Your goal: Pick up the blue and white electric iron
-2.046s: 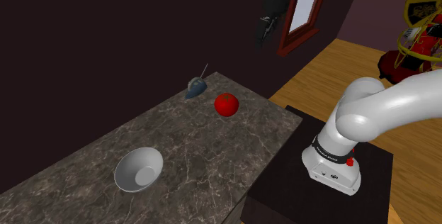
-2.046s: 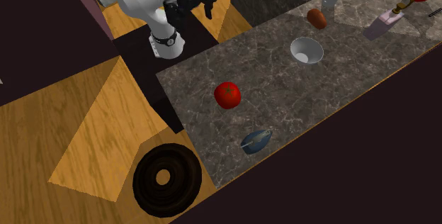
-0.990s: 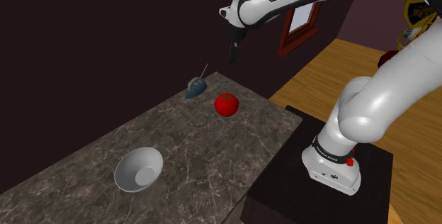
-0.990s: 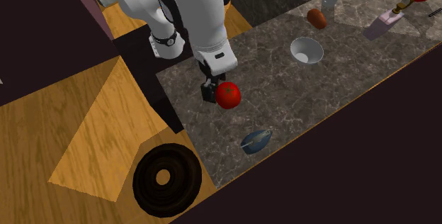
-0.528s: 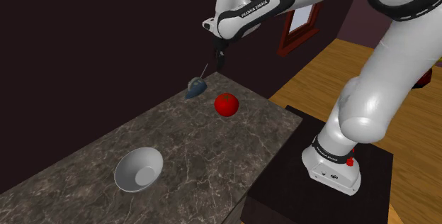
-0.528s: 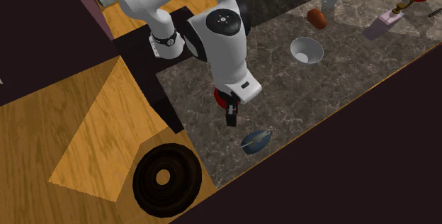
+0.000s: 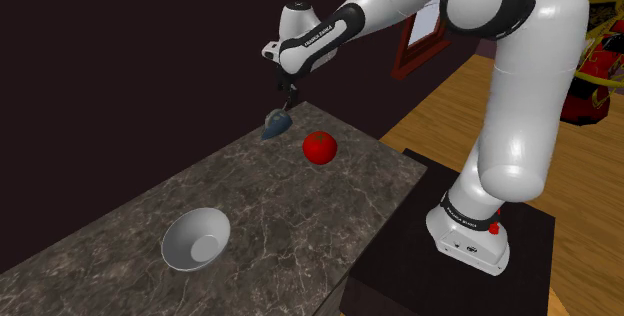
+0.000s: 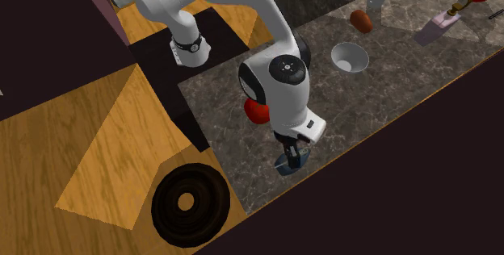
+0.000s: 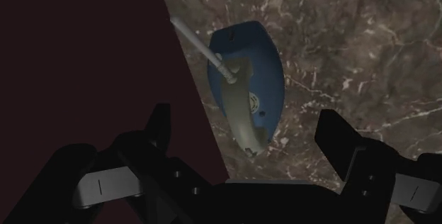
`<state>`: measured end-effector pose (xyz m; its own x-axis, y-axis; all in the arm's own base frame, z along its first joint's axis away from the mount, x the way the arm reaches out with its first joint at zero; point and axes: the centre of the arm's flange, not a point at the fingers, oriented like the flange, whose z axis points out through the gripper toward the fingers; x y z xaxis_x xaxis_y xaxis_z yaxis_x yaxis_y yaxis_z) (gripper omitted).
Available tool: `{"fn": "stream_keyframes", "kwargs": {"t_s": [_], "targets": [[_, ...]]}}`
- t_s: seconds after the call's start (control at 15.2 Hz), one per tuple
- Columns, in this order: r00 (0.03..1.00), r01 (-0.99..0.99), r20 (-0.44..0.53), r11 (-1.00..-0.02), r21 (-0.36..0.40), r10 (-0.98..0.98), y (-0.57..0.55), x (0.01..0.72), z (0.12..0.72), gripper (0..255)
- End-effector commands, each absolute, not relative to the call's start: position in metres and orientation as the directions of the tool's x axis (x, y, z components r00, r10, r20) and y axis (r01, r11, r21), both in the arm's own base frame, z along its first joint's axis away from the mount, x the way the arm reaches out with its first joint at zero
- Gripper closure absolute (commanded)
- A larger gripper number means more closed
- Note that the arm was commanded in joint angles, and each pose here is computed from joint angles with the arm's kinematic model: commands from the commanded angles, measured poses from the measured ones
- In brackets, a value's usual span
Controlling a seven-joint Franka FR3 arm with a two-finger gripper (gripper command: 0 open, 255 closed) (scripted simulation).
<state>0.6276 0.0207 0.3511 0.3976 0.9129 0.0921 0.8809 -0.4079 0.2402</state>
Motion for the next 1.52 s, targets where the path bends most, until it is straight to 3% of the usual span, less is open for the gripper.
{"fn": "stream_keyframes", "kwargs": {"t_s": [0.0,0.66,0.73,1.45], "targets": [[0.334,0.905,0.081,-0.343,0.253,0.939,0.029,0.643,0.333,0],[0.323,0.908,0.078,-0.332,0.255,0.943,0.031,0.646,0.290,0],[0.323,0.908,0.078,-0.332,0.255,0.943,0.030,0.646,0.290,255],[0.323,0.908,0.078,-0.332,0.255,0.943,0.031,0.646,0.300,255]]}}
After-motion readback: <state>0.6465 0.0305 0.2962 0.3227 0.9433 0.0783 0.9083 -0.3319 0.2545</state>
